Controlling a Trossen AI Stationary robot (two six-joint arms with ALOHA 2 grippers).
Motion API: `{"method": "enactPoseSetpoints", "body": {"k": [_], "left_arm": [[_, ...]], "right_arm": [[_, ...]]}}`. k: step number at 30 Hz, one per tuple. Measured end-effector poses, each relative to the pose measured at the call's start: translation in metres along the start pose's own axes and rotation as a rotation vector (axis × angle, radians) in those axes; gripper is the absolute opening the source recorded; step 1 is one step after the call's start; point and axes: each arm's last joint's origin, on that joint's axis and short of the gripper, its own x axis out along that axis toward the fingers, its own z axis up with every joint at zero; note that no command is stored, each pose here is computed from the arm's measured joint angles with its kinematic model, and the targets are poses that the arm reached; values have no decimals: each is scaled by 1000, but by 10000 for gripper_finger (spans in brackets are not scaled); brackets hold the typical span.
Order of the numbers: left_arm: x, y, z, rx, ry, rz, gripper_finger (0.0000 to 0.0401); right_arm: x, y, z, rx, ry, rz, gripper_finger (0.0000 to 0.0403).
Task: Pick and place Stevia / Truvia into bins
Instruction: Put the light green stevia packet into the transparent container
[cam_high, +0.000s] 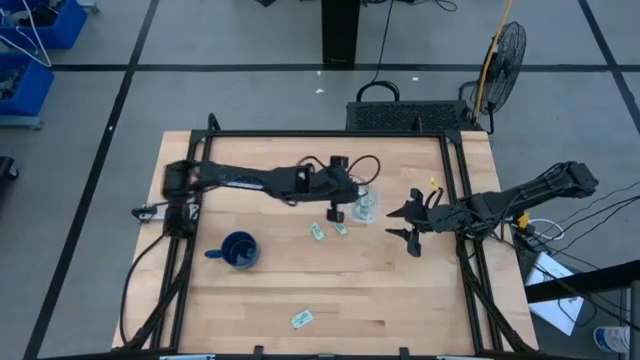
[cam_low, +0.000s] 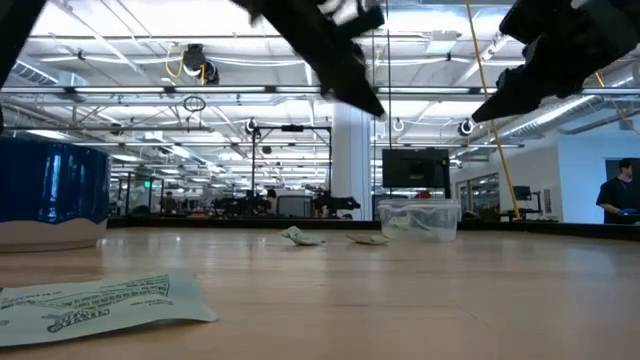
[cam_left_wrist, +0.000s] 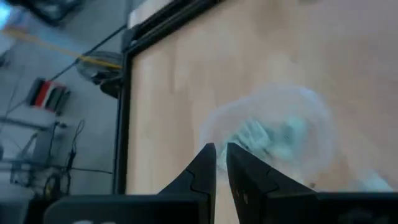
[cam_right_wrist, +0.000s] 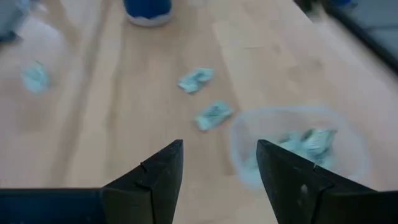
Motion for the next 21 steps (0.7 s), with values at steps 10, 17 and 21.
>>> {"method": "enactPoseSetpoints", "body": {"k": [10, 17, 21], "left_arm": [[-155, 31, -1, -63, 30, -50, 47], [-209, 41, -13, -92, 9, -34, 47], [-218, 43, -15, -88, -9, -24, 47]], "right_arm": [[49, 21, 14, -200, -207, 170, 196], [108, 64, 40, -242, -209, 390, 196], [153, 108, 56, -366, -185, 516, 196]]}}
